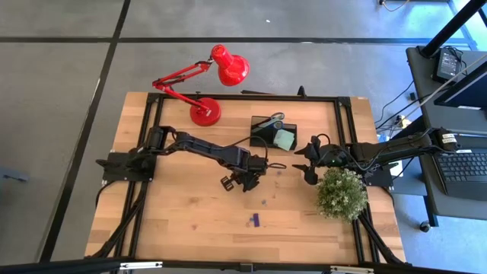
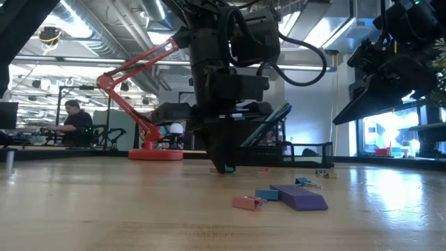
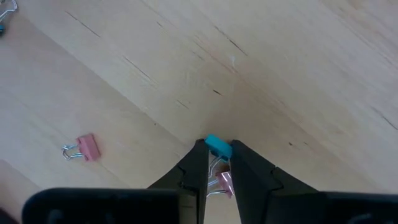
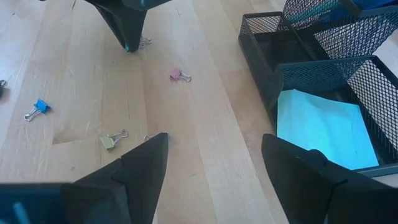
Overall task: Pick and place office supplies into organizer
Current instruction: Put the blue binder clip into the black desk organizer
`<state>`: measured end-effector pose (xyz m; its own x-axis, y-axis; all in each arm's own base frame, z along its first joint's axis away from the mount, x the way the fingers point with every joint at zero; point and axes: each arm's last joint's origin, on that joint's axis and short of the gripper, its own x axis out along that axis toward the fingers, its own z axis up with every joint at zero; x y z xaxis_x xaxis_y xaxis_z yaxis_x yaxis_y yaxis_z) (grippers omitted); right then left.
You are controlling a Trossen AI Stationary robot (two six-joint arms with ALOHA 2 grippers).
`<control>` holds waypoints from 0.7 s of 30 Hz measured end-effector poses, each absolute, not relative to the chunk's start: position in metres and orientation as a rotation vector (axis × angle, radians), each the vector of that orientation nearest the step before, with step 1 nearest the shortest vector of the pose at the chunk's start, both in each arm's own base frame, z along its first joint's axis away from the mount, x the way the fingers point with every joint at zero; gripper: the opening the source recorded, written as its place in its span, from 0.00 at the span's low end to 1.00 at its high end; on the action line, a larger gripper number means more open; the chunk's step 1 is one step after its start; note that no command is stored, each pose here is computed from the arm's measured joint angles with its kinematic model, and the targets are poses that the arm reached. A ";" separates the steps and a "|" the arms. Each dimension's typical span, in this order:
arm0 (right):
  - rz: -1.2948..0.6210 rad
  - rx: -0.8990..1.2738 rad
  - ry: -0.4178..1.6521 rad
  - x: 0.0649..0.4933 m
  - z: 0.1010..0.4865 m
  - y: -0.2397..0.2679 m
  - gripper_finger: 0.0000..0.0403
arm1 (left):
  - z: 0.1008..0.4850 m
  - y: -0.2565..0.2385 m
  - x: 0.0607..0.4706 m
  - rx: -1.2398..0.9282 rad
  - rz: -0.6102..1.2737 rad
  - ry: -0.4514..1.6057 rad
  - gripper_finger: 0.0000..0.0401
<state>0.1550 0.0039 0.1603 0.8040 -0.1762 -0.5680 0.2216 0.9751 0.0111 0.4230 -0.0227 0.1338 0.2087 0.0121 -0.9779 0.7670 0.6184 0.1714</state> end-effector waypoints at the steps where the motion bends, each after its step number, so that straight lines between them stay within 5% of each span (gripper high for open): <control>1: -0.213 0.078 0.601 0.155 0.160 0.004 0.65 | 0.134 -0.023 0.423 0.766 -0.601 1.265 0.13; 12: -0.213 0.079 0.602 0.155 0.160 0.004 0.65 | 0.160 -0.018 0.422 0.707 -0.501 1.210 0.12; 21: -0.214 0.078 0.603 0.155 0.160 0.004 0.65 | 0.162 -0.003 0.422 0.650 -0.440 1.224 0.01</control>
<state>0.1548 0.0039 0.1601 0.8023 -0.1763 -0.5702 0.2220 0.9750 0.0109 0.4220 -0.0035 0.1621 0.2928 0.0321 -0.9556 0.6331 0.7425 0.2189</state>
